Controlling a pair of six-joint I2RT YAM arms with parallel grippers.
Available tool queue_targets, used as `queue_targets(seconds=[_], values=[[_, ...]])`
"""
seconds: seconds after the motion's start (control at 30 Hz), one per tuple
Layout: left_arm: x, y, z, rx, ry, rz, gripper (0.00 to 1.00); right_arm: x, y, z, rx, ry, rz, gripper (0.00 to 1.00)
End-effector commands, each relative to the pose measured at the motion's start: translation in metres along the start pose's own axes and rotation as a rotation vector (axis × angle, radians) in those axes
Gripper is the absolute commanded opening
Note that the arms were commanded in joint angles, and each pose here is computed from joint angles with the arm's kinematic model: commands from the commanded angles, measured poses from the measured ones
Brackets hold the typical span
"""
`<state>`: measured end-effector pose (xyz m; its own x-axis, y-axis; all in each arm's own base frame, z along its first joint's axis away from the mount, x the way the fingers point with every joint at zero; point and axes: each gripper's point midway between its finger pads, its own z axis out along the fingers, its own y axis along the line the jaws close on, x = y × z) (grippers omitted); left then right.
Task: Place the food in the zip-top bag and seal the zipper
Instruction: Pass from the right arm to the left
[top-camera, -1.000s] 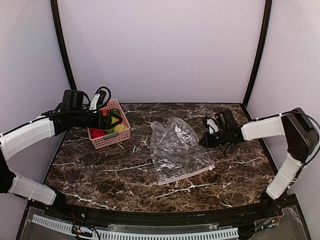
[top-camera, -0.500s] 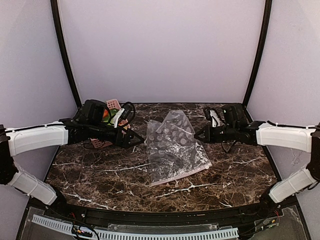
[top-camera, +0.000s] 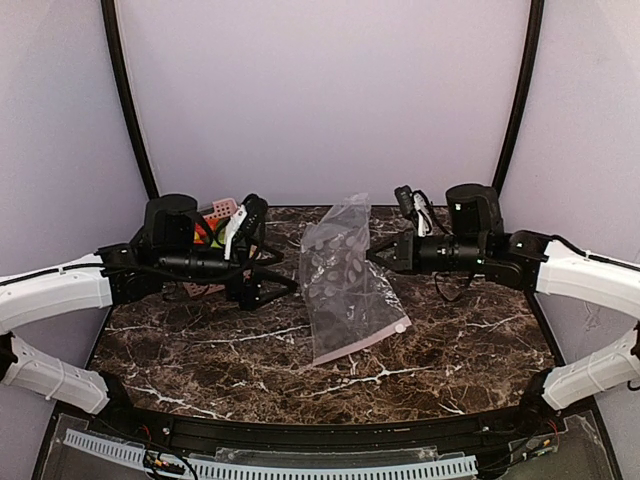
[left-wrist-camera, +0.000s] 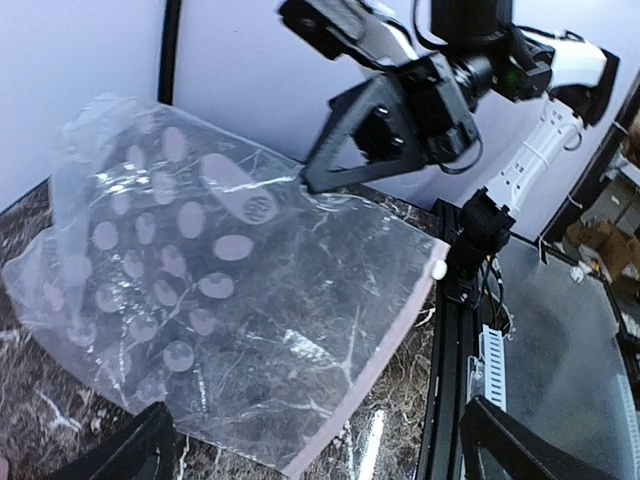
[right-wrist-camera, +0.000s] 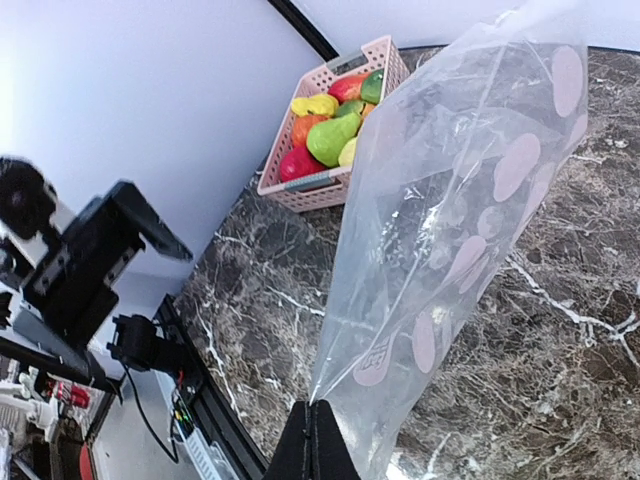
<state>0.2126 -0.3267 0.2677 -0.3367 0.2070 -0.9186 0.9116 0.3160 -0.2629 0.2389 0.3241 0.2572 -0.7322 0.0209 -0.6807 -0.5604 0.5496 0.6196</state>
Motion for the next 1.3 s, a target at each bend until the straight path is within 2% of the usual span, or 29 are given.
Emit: queue_targets(seconds=[0.0, 0.17, 0.27, 0.4, 0.67, 1.03, 1.1, 1.13, 1.2, 1.27], values=[[-0.012, -0.034, 0.007, -0.019, -0.032, 0.219, 1.0, -0.024, 0.013, -0.007, 0.047, -0.115, 0.1, 0.0], [0.006, -0.041, 0.019, -0.201, -0.036, 0.374, 1.0, -0.036, 0.017, -0.008, 0.063, -0.204, 0.221, 0.0], [0.007, -0.039, 0.025, -0.307, -0.104, 0.383, 1.0, -0.045, 0.018, -0.011, 0.072, -0.26, 0.282, 0.0], [0.011, -0.043, 0.038, -0.373, -0.174, 0.399, 1.0, -0.056, 0.026, -0.018, 0.051, -0.335, 0.354, 0.0], [0.018, -0.054, 0.07, -0.361, -0.207, 0.38, 1.0, -0.07, 0.034, -0.04, 0.035, -0.449, 0.421, 0.0], [0.008, -0.062, 0.11, -0.351, -0.22, 0.37, 1.0, -0.071, 0.031, -0.053, 0.044, -0.491, 0.443, 0.0], [0.007, -0.057, 0.115, -0.382, -0.21, 0.363, 0.87, -0.07, 0.031, -0.053, 0.045, -0.489, 0.442, 0.0], [0.01, -0.054, 0.118, -0.399, -0.192, 0.363, 0.73, -0.069, 0.03, -0.053, 0.048, -0.488, 0.442, 0.0], [0.004, -0.052, 0.12, -0.417, -0.195, 0.353, 0.58, -0.067, 0.028, -0.052, 0.054, -0.486, 0.443, 0.0], [0.003, -0.05, 0.121, -0.435, -0.194, 0.345, 0.5, -0.066, 0.026, -0.053, 0.057, -0.488, 0.446, 0.0]])
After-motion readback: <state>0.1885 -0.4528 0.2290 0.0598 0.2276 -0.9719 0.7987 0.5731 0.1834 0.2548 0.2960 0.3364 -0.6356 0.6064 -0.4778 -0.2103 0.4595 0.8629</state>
